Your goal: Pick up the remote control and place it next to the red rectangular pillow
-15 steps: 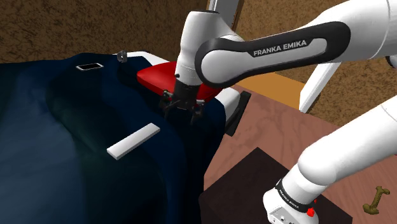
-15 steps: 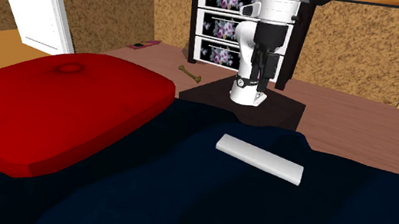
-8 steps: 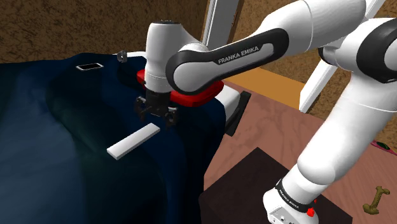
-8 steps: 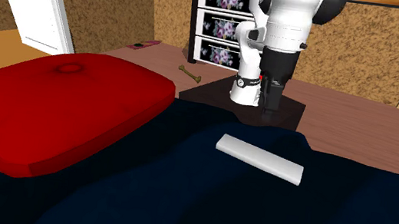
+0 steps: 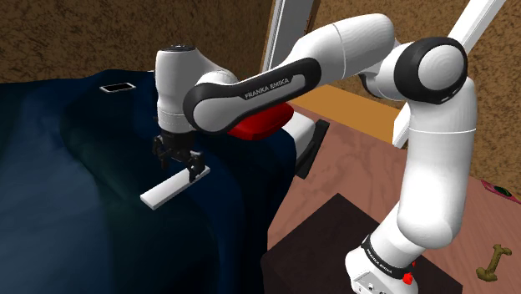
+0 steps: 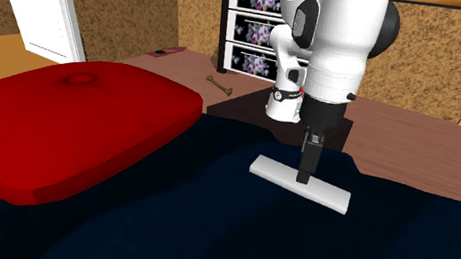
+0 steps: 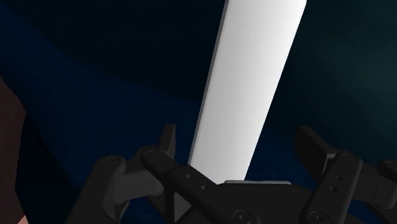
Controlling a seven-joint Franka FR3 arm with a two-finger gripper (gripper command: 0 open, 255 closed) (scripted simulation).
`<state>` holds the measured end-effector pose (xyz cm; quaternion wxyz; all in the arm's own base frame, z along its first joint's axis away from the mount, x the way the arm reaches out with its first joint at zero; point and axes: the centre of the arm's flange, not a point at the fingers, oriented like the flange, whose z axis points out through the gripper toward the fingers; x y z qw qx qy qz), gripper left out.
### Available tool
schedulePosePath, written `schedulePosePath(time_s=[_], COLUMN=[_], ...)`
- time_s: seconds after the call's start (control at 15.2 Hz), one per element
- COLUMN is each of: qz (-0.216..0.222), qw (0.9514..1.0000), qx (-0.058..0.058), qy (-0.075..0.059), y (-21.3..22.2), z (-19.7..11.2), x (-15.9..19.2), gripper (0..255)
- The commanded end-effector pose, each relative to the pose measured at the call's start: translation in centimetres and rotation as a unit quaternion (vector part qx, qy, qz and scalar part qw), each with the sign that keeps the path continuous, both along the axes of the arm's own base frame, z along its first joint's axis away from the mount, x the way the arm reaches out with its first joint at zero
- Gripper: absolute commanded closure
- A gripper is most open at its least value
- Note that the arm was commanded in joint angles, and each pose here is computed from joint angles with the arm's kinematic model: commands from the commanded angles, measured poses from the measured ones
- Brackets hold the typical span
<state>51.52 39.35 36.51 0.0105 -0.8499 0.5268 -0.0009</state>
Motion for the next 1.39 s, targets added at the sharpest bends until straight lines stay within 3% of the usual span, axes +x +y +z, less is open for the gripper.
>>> schedulePosePath(time_s=[0.0, 0.26, 0.79, 0.86, 1.32], qz=[-0.003, -0.003, -0.003, -0.003, -0.003], qw=[1.0000, 1.0000, 1.0000, 1.0000, 1.0000], qx=[0.000, 0.000, 0.000, 0.000, 0.000], qy=[0.000, 0.000, 0.000, 0.000, 0.000], y=[0.3, 0.3, 0.3, 0.3, 0.3], z=[-1.0, -3.4, -3.4, -3.4, -3.4], x=[0.2, 0.2, 0.2, 0.2, 0.2], gripper=[0, 0, 0, 255, 255])
